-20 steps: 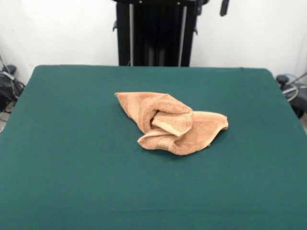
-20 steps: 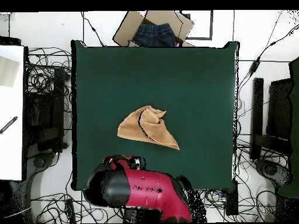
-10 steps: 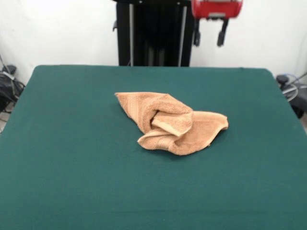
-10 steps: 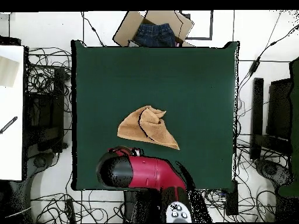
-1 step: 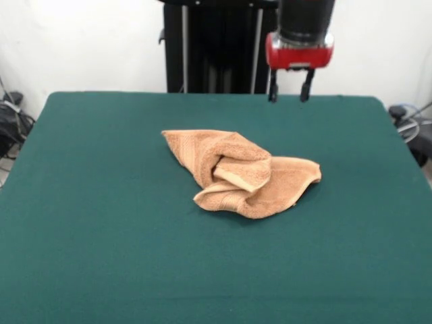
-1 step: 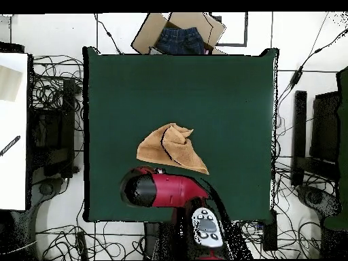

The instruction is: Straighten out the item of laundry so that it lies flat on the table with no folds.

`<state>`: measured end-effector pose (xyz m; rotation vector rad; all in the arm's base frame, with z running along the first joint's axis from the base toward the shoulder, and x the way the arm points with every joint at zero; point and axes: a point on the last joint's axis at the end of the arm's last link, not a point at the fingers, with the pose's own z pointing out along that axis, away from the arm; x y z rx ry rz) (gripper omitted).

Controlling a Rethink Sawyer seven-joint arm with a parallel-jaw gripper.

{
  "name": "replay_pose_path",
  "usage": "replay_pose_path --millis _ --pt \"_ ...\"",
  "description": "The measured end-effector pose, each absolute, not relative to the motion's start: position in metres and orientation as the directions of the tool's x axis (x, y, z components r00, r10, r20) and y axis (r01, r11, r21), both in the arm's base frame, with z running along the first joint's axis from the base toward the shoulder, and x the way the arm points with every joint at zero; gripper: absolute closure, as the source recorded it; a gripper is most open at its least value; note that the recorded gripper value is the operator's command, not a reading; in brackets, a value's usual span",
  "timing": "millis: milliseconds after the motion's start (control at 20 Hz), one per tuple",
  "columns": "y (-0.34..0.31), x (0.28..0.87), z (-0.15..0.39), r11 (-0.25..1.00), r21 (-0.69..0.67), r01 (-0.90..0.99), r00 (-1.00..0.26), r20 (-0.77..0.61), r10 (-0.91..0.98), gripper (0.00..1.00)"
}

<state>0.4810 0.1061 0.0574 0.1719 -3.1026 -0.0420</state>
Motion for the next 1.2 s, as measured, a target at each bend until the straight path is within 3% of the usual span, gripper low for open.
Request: replay_pose_path --millis 450,1200 --pt "0.109 0.462 0.019 0.989 0.036 -0.142 -0.988 0.049 -0.144 0.00" --pt "0.111 0.458 0.015 0.987 0.037 -0.154 -0.986 0.052 -0.156 0.00"
